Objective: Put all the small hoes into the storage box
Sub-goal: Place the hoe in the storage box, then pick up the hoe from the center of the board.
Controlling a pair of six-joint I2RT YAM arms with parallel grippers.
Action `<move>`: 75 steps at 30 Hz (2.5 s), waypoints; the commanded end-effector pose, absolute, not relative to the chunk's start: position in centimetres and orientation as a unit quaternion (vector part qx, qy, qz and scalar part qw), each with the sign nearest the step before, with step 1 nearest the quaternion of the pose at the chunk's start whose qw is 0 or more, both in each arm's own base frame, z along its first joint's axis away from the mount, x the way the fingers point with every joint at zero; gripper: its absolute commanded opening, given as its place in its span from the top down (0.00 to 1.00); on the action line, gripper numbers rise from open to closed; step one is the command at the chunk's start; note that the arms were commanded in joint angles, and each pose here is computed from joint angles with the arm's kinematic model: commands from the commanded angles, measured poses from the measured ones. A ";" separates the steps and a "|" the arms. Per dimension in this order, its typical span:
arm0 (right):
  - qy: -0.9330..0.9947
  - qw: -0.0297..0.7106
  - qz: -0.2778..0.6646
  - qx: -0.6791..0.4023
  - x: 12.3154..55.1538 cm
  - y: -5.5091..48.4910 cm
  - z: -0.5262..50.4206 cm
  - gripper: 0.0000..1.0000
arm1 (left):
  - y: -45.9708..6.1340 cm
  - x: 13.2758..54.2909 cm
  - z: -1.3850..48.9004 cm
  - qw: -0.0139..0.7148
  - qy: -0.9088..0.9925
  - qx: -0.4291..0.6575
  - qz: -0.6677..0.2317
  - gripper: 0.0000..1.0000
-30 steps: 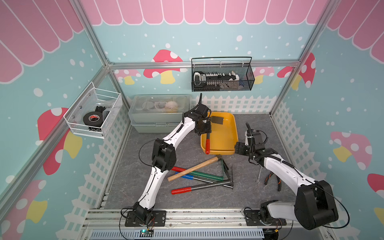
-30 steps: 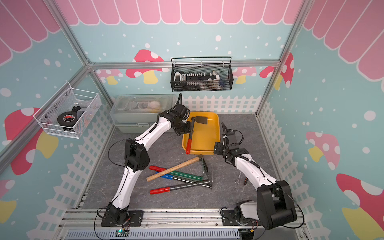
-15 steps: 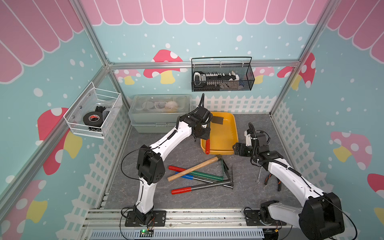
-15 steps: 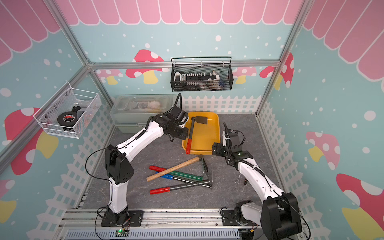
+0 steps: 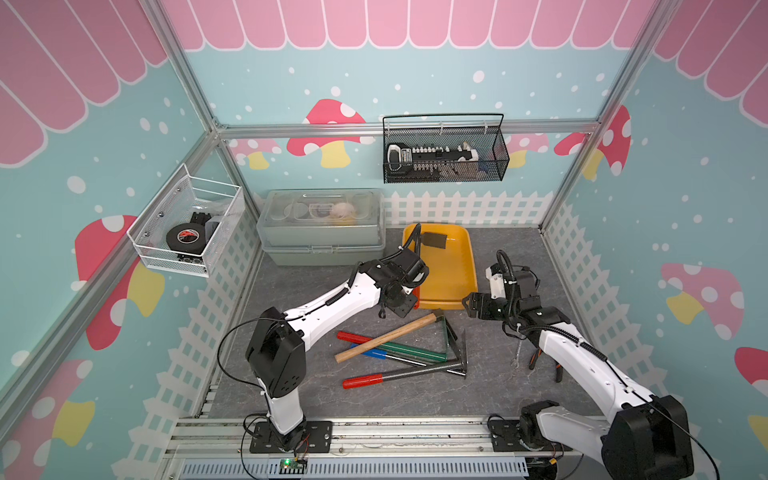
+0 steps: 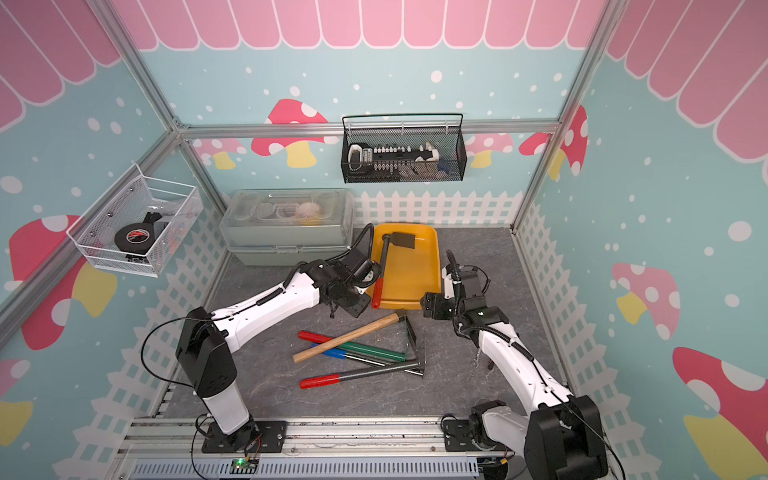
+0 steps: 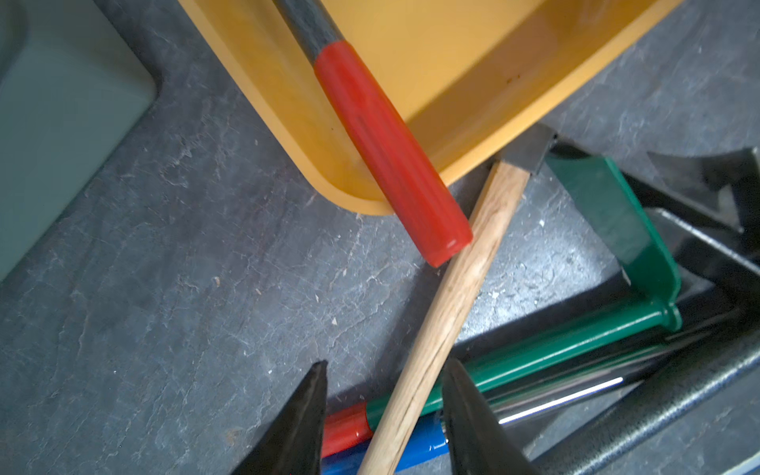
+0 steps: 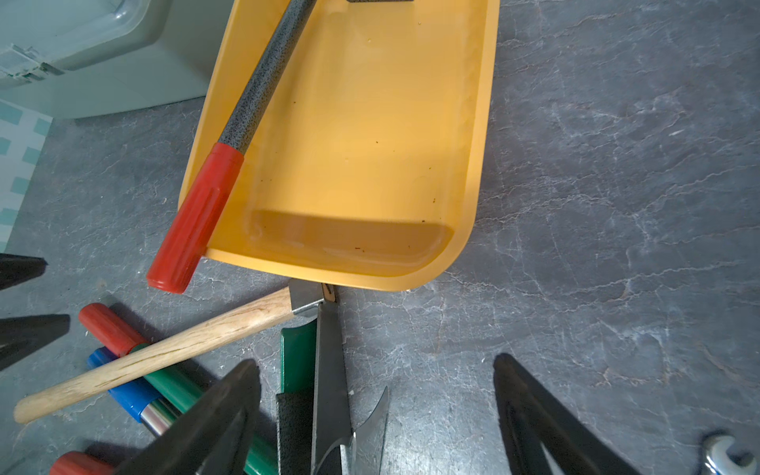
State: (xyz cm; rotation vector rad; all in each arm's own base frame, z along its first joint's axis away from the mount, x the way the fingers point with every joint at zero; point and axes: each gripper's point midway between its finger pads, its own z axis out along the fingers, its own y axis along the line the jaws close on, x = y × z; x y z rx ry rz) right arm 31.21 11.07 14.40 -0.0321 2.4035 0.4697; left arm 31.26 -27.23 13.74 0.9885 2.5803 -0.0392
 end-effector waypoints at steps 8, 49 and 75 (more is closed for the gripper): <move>0.923 0.330 0.196 -0.035 29.7 11.5 14.1 0.12 | -26.3 28.0 10.5 0.169 0.908 0.382 -0.001 0.54; 0.924 0.322 0.205 -0.030 28.5 11.5 13.4 0.14 | -27.4 27.8 2.7 0.101 0.903 0.417 0.018 0.58; 0.924 0.325 0.200 -0.030 28.9 11.4 14.0 0.16 | -28.2 28.2 4.1 0.117 0.895 0.430 0.015 0.77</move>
